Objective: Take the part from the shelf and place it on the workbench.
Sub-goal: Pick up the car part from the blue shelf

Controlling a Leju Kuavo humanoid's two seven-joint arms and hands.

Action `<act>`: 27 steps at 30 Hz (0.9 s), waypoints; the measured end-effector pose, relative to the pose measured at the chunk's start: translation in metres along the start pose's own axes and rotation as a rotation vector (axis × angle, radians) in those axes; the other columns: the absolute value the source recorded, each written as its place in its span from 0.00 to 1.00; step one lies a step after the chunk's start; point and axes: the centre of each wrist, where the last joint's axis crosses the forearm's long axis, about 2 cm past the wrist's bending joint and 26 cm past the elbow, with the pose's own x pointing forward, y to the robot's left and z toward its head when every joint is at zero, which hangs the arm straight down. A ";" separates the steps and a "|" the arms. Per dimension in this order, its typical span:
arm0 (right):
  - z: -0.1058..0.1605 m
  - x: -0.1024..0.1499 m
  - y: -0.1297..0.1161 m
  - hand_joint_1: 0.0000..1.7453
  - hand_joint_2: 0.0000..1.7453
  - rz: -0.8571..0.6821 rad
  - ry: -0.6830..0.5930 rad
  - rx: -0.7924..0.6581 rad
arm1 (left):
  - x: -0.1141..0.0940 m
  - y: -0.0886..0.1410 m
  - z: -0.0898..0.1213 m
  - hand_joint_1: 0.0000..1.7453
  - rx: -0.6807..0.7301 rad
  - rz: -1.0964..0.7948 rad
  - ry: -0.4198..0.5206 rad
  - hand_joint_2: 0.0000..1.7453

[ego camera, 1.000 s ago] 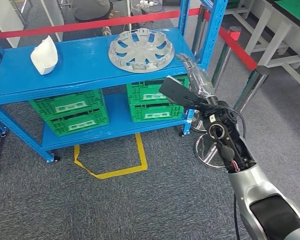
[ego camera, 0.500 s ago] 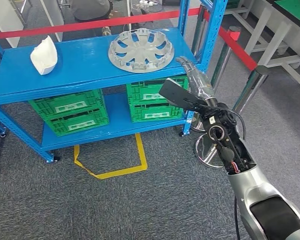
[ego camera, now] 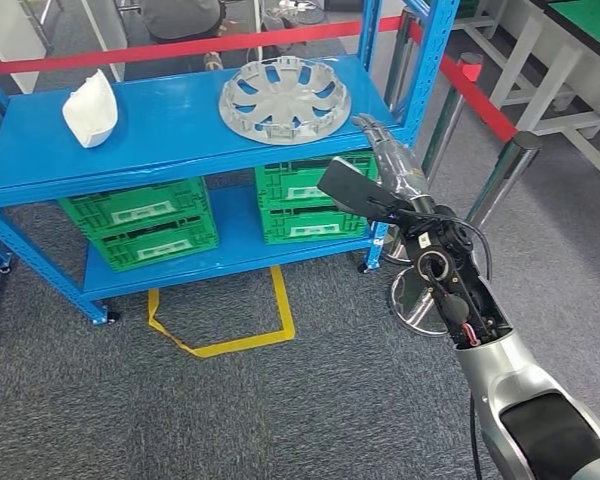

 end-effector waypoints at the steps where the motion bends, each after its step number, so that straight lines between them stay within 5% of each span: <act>1: 0.000 0.000 0.000 0.00 1.00 0.000 0.000 0.000 | 0.000 0.000 0.000 0.00 0.000 0.000 0.000 0.00; 27: 0.010 -0.009 0.003 0.00 1.00 0.007 0.036 0.009 | 0.003 -0.007 0.000 0.00 -0.014 -0.007 0.012 0.00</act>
